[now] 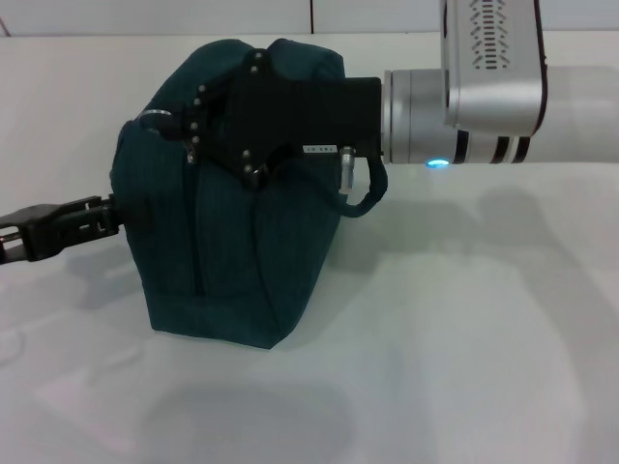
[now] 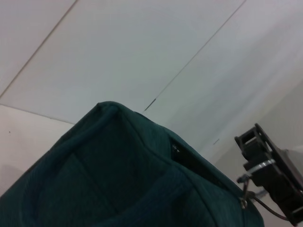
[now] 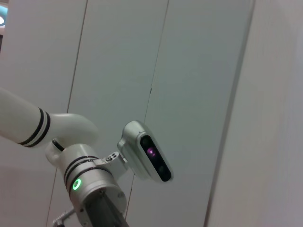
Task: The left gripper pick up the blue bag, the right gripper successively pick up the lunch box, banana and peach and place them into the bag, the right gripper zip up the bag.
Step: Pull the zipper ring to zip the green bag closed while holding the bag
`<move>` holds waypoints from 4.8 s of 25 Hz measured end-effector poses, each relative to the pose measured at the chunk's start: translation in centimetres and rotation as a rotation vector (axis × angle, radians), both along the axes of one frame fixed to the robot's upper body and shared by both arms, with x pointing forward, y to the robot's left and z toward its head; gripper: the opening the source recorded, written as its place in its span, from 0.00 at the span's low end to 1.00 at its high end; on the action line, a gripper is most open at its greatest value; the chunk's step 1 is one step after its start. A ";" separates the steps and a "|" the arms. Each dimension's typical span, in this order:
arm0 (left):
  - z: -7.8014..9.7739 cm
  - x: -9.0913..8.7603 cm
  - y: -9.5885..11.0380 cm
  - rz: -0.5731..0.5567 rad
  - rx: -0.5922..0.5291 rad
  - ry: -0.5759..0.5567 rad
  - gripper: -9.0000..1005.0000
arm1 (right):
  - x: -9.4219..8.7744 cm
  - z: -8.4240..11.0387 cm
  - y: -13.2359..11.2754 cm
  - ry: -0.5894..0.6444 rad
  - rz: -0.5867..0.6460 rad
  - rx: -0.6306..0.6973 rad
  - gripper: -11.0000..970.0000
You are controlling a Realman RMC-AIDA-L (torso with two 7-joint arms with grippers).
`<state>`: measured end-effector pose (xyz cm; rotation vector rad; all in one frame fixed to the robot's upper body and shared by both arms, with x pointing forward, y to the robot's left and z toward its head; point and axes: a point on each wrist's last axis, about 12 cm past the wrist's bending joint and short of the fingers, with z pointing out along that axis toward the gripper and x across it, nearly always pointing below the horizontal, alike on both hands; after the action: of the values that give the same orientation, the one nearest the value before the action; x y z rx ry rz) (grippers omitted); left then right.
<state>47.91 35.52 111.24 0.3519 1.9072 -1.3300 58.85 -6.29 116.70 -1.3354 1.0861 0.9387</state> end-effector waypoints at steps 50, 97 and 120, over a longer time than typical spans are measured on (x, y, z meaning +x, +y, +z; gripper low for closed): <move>-1.8 -0.4 -4.0 -0.142 -0.022 -0.071 0.06 | 0.9 -2.2 -6.0 0.597 -0.226 0.201 0.03; -0.9 1.8 -0.5 0.179 -0.131 -0.098 0.44 | -1.0 -4.4 -11.9 0.599 -0.457 0.321 0.03; 4.0 11.6 -9.3 -0.143 0.064 0.042 0.85 | -2.0 -4.5 -12.2 0.595 -0.390 0.347 0.03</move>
<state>59.49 26.23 115.26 0.5042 1.9945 -1.3800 56.88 -18.46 112.21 -0.5329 1.4813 1.1895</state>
